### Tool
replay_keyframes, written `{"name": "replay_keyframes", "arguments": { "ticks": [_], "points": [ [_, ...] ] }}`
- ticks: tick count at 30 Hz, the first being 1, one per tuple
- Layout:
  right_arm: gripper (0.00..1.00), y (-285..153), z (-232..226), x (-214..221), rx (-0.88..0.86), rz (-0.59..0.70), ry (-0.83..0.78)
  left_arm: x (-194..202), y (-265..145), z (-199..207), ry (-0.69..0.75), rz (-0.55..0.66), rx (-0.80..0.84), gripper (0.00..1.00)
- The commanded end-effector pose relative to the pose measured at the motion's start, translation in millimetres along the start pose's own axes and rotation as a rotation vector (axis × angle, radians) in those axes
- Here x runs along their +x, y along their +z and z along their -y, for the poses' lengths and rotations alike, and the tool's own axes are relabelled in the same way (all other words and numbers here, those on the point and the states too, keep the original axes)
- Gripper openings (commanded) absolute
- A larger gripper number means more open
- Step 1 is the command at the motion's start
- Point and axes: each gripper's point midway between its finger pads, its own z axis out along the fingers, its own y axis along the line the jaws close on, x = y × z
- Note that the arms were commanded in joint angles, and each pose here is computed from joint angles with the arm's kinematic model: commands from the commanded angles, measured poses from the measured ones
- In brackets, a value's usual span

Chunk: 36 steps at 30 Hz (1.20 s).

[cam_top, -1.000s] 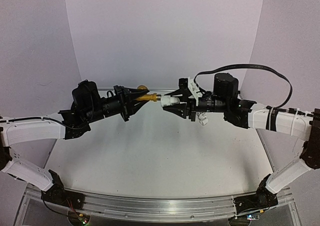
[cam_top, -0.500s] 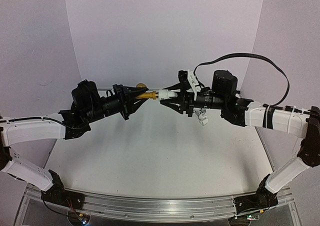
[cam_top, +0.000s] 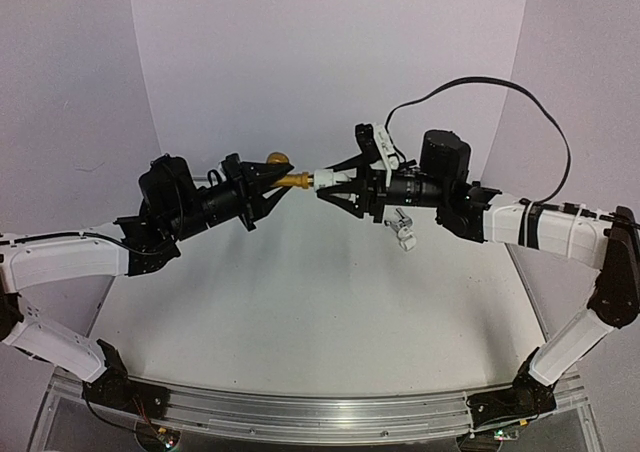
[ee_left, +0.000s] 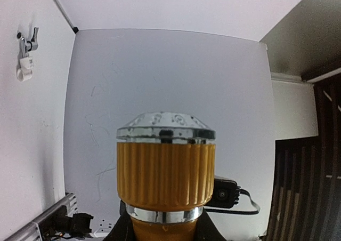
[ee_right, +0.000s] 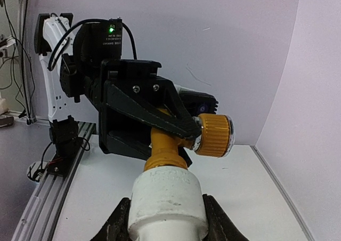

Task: Install the water faucets

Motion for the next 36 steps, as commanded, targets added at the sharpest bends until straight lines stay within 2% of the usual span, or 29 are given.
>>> {"name": "replay_keyframes", "arguments": {
  "ticks": [1,16,26,36],
  "points": [
    [0.0,12,-20,-35,-0.108,0.097,0.088,53,-1,43,0.198,-0.19,0.124,0.0],
    [0.0,10,-37,-53,-0.266,0.168,0.342,62,-1,38,0.404,-0.238,0.146,0.0],
    [0.0,14,-39,-60,-0.346,0.213,0.585,67,6,19,0.547,-0.278,0.129,0.0],
    [0.0,19,-41,-62,-0.36,0.2,0.762,75,6,6,0.813,-0.33,0.163,0.0]
  ]
}}
